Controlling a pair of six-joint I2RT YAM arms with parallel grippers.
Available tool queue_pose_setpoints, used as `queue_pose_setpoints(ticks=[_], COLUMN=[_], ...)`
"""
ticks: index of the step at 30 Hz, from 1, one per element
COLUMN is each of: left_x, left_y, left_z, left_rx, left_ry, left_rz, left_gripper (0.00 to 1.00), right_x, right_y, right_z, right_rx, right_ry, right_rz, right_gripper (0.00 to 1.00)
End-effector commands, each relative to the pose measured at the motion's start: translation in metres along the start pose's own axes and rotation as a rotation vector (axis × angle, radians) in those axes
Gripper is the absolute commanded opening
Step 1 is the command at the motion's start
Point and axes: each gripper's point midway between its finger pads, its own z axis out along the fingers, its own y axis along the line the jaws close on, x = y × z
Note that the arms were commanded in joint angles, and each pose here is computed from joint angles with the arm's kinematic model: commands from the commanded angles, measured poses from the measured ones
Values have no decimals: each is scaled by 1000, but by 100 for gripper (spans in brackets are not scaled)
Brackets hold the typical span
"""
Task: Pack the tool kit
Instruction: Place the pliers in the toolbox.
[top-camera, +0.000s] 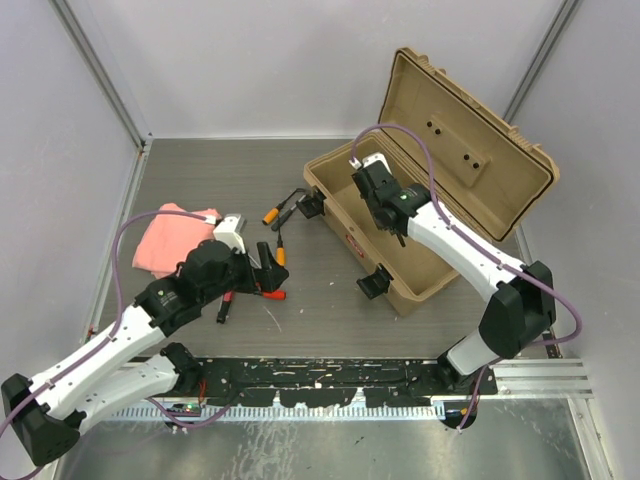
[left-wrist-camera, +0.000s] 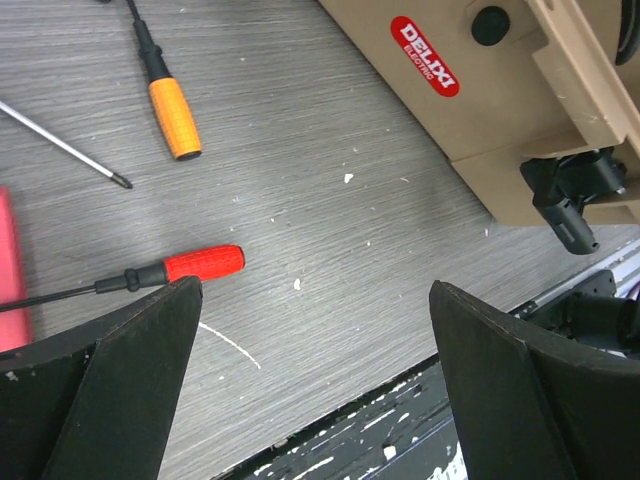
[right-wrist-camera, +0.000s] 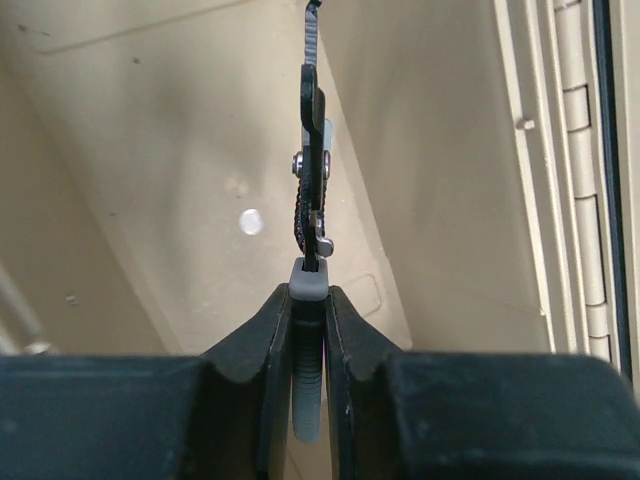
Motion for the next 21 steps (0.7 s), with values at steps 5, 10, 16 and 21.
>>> queue_pose_setpoints(ticks=[5,10,16,21], left_x=[-26,-34,-52,-50], left_y=[2,13,35,47], left_z=[-22,-33,-58,-73], left_rx=[-32,-96,-190,-223], left_ry=[-98,-140,-275,-312], left_rz=[-4,-35,-109,-139], left_gripper=[98,98,98,98], right_x=[14,22,21,22], right_y=[-20,-28,-25,-12], right_z=[33,52,71,89], right_rx=[90,170,203,180], right_ry=[57,106,98,136], right_rz=[-41,-36,-46,-71], right_gripper=[1,6,8,16])
